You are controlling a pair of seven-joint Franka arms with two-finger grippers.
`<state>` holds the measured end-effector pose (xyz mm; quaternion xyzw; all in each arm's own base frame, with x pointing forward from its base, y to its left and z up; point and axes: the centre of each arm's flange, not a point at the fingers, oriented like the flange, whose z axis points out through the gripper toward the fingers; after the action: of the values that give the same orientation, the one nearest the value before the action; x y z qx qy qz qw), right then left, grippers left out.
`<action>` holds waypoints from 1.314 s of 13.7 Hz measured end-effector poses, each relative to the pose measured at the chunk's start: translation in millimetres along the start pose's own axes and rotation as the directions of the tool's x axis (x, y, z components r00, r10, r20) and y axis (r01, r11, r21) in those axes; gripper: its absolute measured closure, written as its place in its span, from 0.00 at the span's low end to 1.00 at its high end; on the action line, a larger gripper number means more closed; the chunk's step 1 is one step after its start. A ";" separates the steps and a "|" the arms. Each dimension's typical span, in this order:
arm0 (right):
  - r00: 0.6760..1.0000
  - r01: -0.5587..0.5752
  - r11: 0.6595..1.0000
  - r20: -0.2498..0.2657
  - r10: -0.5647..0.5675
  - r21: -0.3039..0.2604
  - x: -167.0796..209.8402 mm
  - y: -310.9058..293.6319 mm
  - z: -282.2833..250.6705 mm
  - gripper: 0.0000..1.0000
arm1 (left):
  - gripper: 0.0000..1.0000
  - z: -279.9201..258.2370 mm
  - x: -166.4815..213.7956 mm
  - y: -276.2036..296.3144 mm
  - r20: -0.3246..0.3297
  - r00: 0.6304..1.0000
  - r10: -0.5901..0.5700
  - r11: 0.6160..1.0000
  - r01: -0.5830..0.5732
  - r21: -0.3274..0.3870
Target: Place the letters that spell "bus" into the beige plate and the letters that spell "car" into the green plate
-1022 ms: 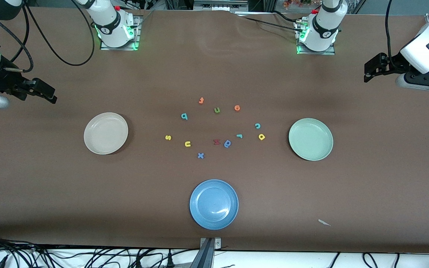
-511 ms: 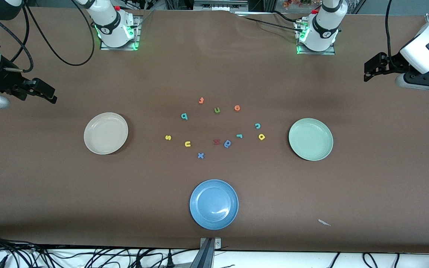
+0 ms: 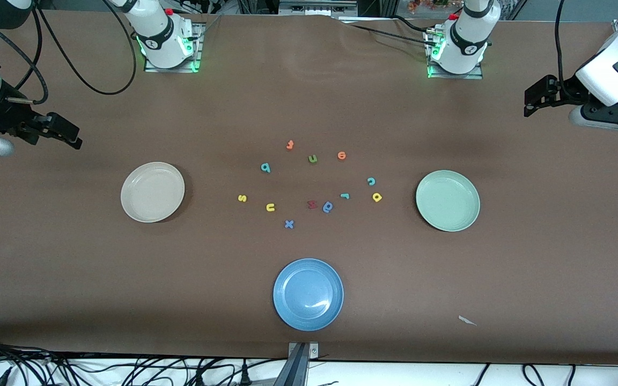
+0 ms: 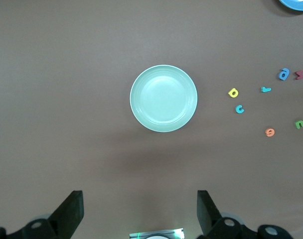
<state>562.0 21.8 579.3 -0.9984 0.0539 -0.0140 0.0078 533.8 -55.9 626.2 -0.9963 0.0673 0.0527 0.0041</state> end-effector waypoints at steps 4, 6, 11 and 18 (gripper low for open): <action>1.000 0.000 1.000 0.000 0.000 0.000 0.0 0.0 0.0 0.00 | 0.00 2.9 1.9 -1.0 0.006 1.000 -0.003 1.000 0.003 0.000; 1.000 0.000 1.000 0.001 0.000 0.000 0.0 0.0 0.2 0.00 | 0.00 6.9 4.7 -6.2 0.012 1.000 -0.012 1.000 0.012 -0.002; 1.000 0.000 1.000 0.001 0.000 0.000 0.1 0.0 0.3 0.00 | 0.00 11.4 7.8 -9.2 0.019 1.000 -0.017 1.000 0.017 -0.002; 1.000 0.000 1.000 0.001 0.000 0.000 0.1 0.0 0.4 0.00 | 0.00 11.4 7.9 -9.1 0.019 1.000 -0.017 1.000 0.017 -0.002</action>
<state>562.1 21.8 579.0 -0.9984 0.0540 -0.0135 0.0078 541.6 -47.8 614.0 -0.9963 0.0587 0.0623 0.0040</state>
